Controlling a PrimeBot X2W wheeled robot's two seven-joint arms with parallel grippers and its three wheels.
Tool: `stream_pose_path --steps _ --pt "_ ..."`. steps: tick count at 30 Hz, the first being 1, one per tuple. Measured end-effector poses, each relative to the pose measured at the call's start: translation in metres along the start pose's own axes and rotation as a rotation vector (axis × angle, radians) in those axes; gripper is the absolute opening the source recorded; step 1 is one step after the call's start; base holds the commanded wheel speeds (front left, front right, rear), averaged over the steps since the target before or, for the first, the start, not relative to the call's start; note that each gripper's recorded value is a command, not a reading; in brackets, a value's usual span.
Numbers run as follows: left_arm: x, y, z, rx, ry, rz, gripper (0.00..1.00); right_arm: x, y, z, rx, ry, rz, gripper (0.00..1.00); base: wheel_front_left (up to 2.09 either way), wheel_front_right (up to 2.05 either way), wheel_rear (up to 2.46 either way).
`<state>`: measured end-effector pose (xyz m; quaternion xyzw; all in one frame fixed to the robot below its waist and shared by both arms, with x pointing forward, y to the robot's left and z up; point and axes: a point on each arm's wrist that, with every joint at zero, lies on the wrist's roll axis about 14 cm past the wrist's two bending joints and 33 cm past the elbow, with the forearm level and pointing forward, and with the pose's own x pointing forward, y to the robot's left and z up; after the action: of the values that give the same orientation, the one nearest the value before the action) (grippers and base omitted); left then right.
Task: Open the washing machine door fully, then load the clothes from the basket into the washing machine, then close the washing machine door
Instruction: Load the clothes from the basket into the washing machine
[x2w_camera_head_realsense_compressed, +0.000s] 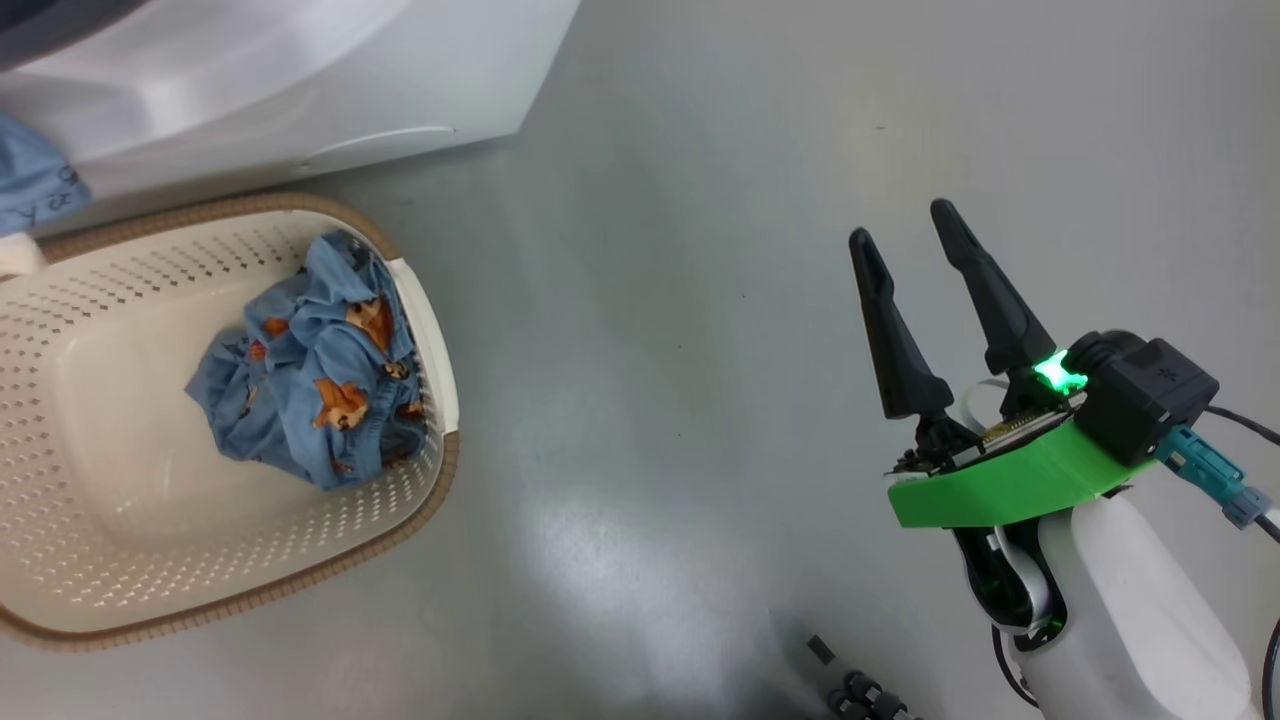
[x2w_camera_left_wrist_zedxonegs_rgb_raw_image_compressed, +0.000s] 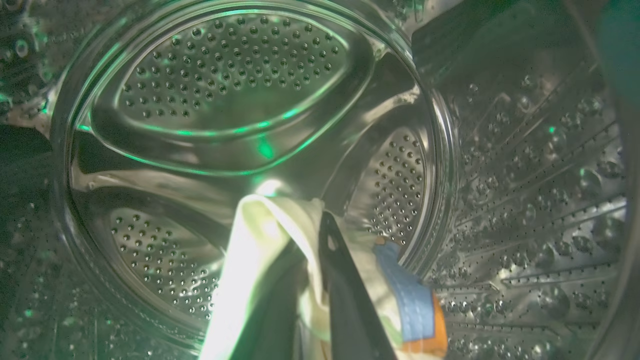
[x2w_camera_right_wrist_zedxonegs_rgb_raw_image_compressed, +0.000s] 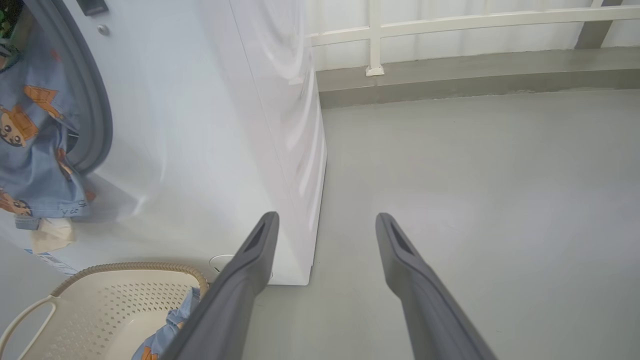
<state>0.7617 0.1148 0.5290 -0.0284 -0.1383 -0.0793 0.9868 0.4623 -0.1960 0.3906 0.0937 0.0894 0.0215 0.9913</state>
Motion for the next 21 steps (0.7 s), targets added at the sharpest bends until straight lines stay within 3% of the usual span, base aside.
stream_pose_path --steps 12,15,16,17,21 --pt "-0.054 -0.004 -0.111 0.046 0.380 -0.054 0.00 0.005 0.005 0.007 0.007 -0.022 0.016 1.00 0.00 0.00 0.00" --pt "-0.054 -0.003 -0.115 0.057 0.443 -0.064 0.42 0.004 0.006 0.009 0.008 -0.028 0.018 1.00 0.00 0.00 0.00" --pt "-0.052 -0.002 -0.115 0.053 0.458 -0.061 0.66 0.005 0.007 0.010 0.009 -0.029 0.019 1.00 0.00 0.00 0.00" --pt "-0.052 -0.001 -0.115 0.053 0.481 -0.056 1.00 0.005 0.007 0.010 0.010 -0.030 0.019 1.00 0.00 0.00 0.00" --pt "-0.058 0.002 -0.122 0.053 0.548 -0.050 1.00 0.005 0.008 0.011 0.012 -0.034 0.024 1.00 0.00 0.00 0.00"
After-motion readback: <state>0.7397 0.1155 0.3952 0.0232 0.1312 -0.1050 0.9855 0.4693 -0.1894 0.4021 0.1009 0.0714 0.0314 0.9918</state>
